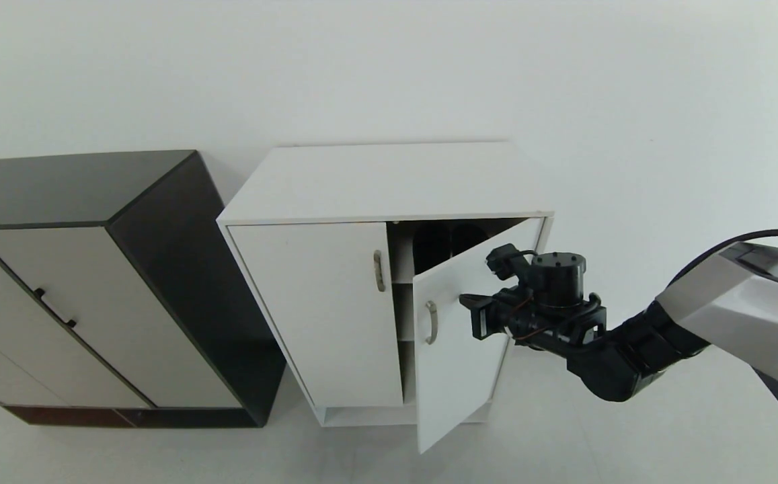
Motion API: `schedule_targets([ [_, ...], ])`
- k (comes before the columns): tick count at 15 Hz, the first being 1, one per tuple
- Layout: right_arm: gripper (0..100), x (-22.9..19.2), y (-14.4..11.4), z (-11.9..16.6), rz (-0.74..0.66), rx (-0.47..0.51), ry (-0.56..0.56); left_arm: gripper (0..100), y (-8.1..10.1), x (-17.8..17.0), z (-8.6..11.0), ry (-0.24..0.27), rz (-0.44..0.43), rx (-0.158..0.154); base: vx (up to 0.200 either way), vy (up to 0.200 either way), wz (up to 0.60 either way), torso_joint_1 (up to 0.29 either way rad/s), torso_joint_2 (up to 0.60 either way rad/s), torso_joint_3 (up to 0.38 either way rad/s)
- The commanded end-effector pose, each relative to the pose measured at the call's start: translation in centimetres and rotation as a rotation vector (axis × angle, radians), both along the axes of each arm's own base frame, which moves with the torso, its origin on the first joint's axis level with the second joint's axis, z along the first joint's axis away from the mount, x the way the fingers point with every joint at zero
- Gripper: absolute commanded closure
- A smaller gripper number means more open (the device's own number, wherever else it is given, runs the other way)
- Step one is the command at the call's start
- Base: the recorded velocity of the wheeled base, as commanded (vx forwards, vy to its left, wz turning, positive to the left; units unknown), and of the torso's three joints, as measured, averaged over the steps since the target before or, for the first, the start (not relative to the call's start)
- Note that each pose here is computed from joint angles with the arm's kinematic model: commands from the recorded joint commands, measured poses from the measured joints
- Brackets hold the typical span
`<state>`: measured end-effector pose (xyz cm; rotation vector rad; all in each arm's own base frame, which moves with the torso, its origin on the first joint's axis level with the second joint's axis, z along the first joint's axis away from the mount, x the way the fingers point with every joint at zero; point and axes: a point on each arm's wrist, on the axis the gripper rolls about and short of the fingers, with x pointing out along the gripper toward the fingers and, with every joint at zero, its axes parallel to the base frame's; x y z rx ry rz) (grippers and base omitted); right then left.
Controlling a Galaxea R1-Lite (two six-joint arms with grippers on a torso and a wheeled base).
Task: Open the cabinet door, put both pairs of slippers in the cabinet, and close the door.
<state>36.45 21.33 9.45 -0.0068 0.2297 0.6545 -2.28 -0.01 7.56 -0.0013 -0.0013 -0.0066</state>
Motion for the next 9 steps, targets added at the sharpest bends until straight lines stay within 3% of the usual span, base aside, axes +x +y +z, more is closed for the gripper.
schedule_targets([
  [1,100,1.4,0.2,-1.1,-0.012,-0.002,0.003,100,0.0,0.0,0.0,0.000,0.000,0.000,0.000,0.000,0.00,0.000,0.00,0.000],
  [9,100,4.8,1.4,-1.6,-0.026,0.003,-0.013,100,0.0,0.0,0.0,0.000,-0.001,0.000,0.000,0.000,0.00,0.000,0.00,0.000],
])
